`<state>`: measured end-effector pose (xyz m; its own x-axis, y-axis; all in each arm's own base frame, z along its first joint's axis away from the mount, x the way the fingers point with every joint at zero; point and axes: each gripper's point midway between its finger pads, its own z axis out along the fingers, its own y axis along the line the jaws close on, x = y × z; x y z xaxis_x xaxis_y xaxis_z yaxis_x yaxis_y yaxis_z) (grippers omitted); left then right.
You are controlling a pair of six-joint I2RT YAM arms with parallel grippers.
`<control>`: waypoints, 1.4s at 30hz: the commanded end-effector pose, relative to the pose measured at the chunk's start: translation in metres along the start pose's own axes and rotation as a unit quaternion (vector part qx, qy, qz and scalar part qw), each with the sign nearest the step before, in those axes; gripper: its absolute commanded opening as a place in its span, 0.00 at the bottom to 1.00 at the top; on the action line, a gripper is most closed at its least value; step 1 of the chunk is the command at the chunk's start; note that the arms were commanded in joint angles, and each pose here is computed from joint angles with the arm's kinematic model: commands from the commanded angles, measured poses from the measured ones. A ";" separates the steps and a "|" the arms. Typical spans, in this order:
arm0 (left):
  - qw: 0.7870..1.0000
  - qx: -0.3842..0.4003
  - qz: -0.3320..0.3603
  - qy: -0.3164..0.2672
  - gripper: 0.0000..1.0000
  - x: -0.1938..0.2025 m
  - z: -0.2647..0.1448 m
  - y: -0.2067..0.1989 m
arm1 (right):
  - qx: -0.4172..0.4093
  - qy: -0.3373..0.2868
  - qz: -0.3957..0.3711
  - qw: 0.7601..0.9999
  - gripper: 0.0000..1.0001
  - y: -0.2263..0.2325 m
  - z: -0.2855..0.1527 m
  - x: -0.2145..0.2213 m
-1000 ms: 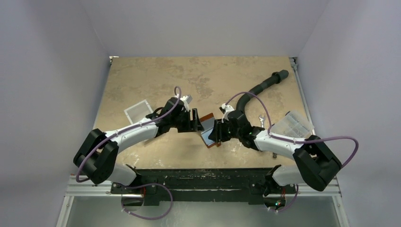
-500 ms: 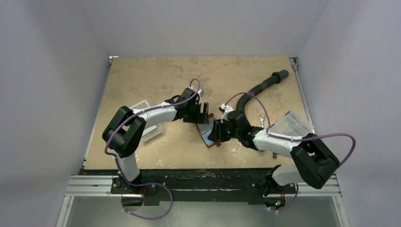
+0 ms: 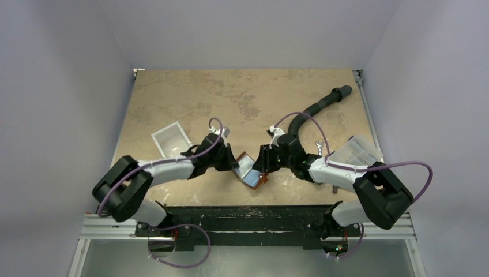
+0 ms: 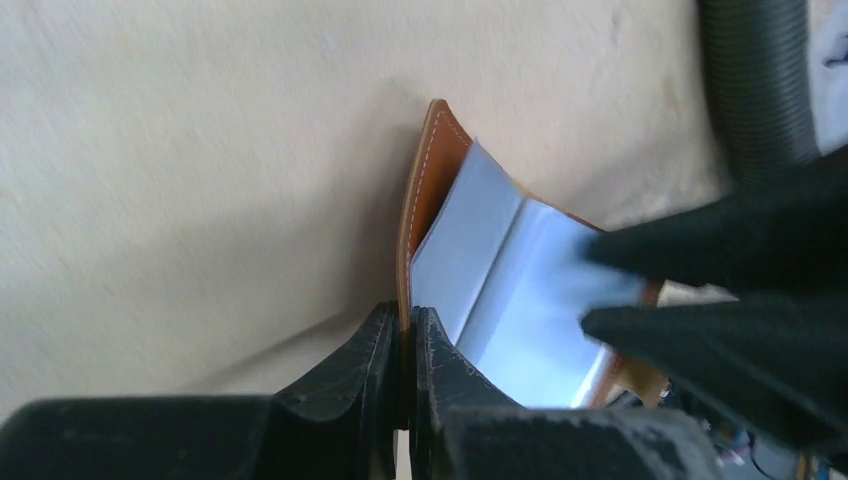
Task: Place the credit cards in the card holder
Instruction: Open the card holder at the center of the board.
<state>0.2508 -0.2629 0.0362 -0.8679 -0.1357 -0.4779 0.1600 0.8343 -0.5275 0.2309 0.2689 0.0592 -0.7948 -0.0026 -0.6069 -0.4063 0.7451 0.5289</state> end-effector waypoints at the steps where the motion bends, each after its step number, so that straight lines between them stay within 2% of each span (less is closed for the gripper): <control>1: 0.991 0.078 -0.065 -0.084 0.00 -0.005 -0.026 -0.045 | -0.029 -0.011 0.000 1.000 0.45 0.013 -0.002 -0.008; 7: 0.978 0.042 -0.114 -0.172 0.00 -0.007 -0.049 -0.030 | -0.057 0.001 0.008 0.998 0.45 0.025 -0.002 -0.002; 12: 0.968 0.048 -0.129 -0.210 0.00 -0.024 -0.056 -0.034 | -0.070 -0.004 -0.002 0.998 0.46 0.035 -0.009 -0.007; 14: 0.967 0.053 -0.130 -0.212 0.00 -0.029 -0.055 -0.040 | -0.080 0.001 -0.006 0.997 0.45 0.039 -0.009 -0.005; 18: 0.965 0.076 -0.139 -0.208 0.00 -0.035 -0.046 -0.055 | -0.101 0.000 0.008 0.995 0.36 0.039 -0.005 -0.001; 20: 0.964 0.081 -0.149 -0.205 0.00 -0.036 -0.040 -0.058 | -0.108 -0.023 0.045 0.993 0.32 0.024 -0.004 -0.009; 23: 0.964 0.083 -0.151 -0.201 0.00 -0.035 -0.034 -0.059 | -0.070 -0.017 0.067 0.995 0.24 -0.009 0.000 -0.003; 30: 0.974 0.051 -0.167 -0.147 0.00 -0.016 -0.014 -0.015 | -0.026 0.003 0.066 0.997 0.23 -0.039 0.005 0.025; 32: 0.978 0.031 -0.161 -0.127 0.06 -0.007 -0.011 -0.001 | -0.025 0.007 0.068 0.997 0.23 -0.041 0.006 0.029; 34: 0.983 0.022 -0.145 -0.106 0.19 0.002 -0.009 0.005 | -0.026 0.011 0.067 0.997 0.23 -0.041 0.008 0.031; 36: 0.989 0.008 -0.126 -0.073 0.25 0.012 -0.004 0.009 | -0.026 0.012 0.065 0.997 0.23 -0.041 0.008 0.030; 39: 0.994 0.007 -0.109 -0.025 0.39 0.027 0.001 0.010 | -0.029 0.008 0.057 0.998 0.23 -0.037 0.007 0.023; 42: 0.993 0.014 -0.113 -0.006 0.53 0.032 0.002 0.013 | -0.020 -0.003 0.041 0.999 0.23 -0.037 0.005 0.012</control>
<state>0.2435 -0.2601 0.0299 -0.8105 -0.4216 -0.4065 -0.0496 0.7411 -0.6696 0.2323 0.2508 0.0291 -0.8439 0.0964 -0.5278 -0.3334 0.6765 0.6567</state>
